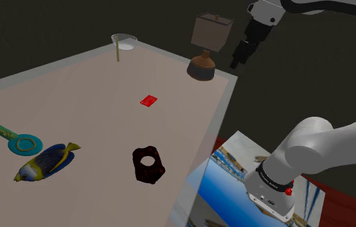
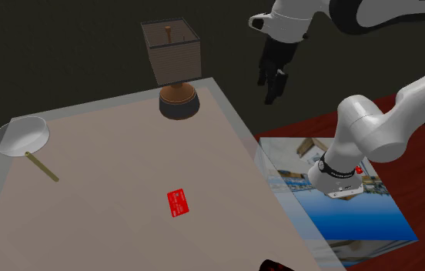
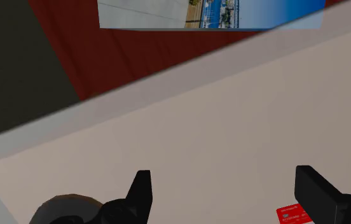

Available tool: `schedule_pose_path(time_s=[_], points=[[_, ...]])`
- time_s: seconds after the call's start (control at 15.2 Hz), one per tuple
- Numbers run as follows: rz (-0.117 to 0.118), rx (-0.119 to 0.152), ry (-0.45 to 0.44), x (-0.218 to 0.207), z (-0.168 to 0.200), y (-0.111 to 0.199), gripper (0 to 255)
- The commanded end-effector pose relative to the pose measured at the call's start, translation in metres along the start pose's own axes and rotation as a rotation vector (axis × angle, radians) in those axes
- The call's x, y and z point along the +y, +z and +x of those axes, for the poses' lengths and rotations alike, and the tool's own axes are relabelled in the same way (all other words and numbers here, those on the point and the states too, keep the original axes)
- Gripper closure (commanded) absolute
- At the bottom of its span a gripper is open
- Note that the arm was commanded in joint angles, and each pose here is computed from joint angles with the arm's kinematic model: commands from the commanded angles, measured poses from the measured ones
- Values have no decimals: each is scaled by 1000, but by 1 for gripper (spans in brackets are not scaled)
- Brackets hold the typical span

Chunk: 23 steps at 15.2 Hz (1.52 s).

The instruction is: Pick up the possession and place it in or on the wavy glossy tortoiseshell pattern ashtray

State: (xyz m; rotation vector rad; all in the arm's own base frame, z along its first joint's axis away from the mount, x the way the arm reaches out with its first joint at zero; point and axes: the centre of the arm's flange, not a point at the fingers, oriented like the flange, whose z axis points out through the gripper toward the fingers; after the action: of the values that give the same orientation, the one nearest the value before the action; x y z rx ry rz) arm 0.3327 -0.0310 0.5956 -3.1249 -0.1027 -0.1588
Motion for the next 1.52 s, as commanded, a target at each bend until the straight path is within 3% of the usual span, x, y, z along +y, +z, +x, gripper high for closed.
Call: schedule_pose_path(time_s=[0.0,0.73,1.45], points=[[0,0,0,0,0,0,0],[104,-201,427,-76,98,83,0],[208,-402,854,-118,202,181,0]])
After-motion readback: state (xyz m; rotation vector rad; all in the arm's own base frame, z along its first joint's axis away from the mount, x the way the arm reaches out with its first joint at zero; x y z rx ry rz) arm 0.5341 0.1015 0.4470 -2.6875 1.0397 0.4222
